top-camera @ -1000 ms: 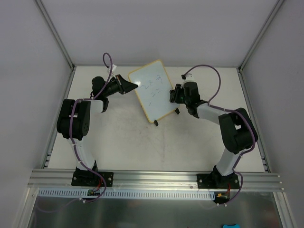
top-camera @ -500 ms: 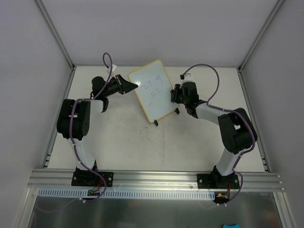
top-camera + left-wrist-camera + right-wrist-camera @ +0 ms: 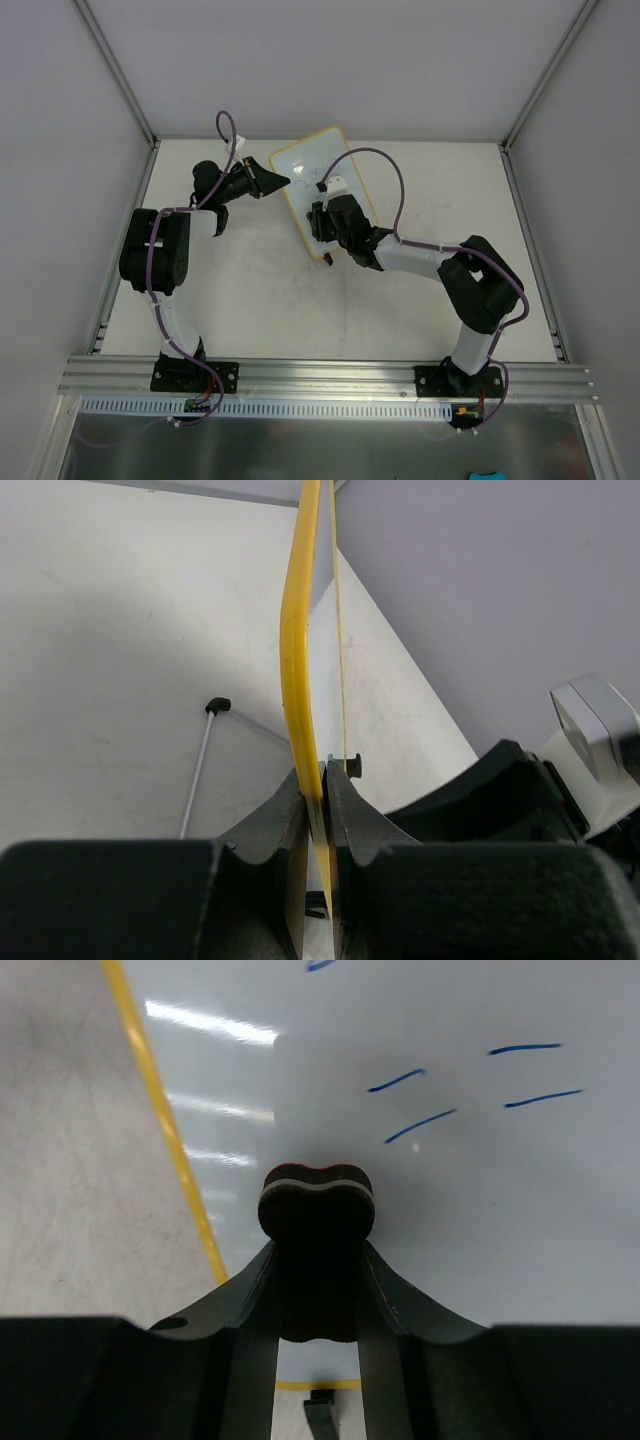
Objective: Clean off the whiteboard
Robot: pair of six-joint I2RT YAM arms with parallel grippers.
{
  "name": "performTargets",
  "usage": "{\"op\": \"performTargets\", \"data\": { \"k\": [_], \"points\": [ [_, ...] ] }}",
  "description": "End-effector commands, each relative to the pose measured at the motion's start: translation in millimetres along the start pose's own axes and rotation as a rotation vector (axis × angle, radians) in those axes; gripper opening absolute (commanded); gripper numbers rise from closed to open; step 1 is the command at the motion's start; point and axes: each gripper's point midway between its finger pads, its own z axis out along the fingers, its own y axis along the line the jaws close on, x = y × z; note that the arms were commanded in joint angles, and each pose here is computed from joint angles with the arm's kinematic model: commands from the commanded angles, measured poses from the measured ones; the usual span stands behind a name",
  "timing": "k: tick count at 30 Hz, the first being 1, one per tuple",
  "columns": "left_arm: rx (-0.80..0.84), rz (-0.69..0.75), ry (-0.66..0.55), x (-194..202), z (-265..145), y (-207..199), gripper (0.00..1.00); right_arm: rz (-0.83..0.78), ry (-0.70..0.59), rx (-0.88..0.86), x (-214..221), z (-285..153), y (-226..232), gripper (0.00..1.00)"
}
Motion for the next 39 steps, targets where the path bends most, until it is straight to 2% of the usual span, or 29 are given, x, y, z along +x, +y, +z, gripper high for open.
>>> {"op": "performTargets", "data": {
  "k": [1, 6, 10, 15, 21, 30, 39],
  "points": [
    [0.111, 0.158, 0.027, -4.6, 6.1, -31.9, 0.00, -0.001, 0.042, -0.125, 12.3, 2.4, 45.7, 0.00],
    [0.114, 0.160, 0.026, -5.1, 6.5, -33.2, 0.00, -0.001, 0.072, -0.123, 27.8, 9.8, 55.0, 0.00],
    [0.113, 0.159, 0.027, -3.9, 6.0, -32.9, 0.00, -0.009, 0.042, -0.085, 14.7, 9.2, 42.9, 0.00],
    [0.114, 0.161, 0.028, -4.2, 6.1, -33.3, 0.00, -0.035, 0.047, 0.029, -8.5, 10.8, 0.3, 0.00],
    [0.116, 0.163, 0.026, -4.5, 5.8, -33.9, 0.00, 0.033, 0.027, 0.086, -29.2, 13.2, -53.8, 0.00],
    [0.116, 0.167, 0.026, -5.1, 5.1, -34.4, 0.00, 0.112, 0.045, 0.180, -29.5, 18.8, -126.2, 0.00],
    [0.116, 0.166, 0.026, -5.0, 5.3, -33.9, 0.00, 0.109, 0.055, 0.229, -39.4, 19.7, -155.5, 0.00]
  ]
}}
